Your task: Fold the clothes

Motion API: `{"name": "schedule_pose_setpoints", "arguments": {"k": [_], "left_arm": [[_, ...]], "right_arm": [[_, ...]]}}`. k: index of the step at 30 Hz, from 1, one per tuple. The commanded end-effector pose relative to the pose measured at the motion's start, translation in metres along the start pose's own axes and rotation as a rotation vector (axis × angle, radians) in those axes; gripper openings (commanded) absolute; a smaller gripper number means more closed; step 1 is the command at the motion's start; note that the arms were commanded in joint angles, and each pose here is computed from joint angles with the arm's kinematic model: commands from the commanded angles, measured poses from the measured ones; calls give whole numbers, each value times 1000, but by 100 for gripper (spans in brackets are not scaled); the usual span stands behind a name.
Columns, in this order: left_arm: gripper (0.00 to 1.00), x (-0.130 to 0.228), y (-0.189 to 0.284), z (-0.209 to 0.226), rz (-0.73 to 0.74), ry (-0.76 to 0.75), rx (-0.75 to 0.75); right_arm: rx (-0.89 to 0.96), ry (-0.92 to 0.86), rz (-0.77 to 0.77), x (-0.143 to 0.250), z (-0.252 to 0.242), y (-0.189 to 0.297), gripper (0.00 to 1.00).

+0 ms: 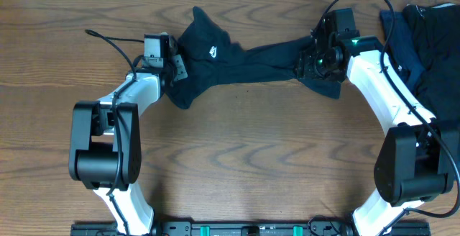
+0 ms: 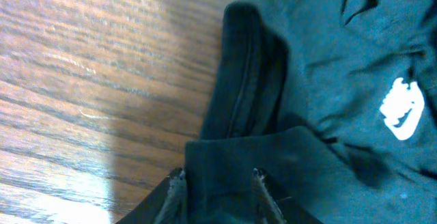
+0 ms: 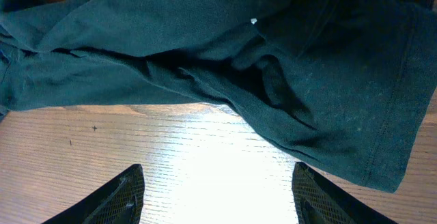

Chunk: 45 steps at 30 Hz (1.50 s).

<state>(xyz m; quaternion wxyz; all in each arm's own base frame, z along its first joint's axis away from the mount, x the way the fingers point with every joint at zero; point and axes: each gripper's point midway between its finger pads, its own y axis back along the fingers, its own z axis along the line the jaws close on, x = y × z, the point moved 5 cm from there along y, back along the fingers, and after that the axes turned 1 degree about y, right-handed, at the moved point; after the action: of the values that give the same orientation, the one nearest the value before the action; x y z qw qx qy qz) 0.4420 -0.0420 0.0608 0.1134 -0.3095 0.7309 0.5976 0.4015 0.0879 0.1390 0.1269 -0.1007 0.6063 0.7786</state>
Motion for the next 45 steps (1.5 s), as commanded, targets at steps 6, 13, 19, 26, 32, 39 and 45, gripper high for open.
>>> {"name": "schedule_pose_setpoints", "arguments": {"k": [6,13,19,26,32,39,45], "left_arm": [[29,-7,13,-2,-18,-28,-6],[29,1,12,1,13,-28,-19],[29,-8,13,5,-38,-43,-58],[30,1,1,10,-8,-42,-71],[30,1,-3,10,-13,-42,-69],[31,5,-7,12,0,-42,-74],[63,11,-15,18,15,-42,-108]], "right_arm": [[9,20,10,2,1,-3,68],[9,20,10,2,1,-3,68],[10,20,13,3,1,-3,69],[12,18,21,4,1,-3,69],[12,18,20,4,1,-3,69],[12,18,20,4,1,-3,70],[11,18,19,4,1,-3,70]]}}
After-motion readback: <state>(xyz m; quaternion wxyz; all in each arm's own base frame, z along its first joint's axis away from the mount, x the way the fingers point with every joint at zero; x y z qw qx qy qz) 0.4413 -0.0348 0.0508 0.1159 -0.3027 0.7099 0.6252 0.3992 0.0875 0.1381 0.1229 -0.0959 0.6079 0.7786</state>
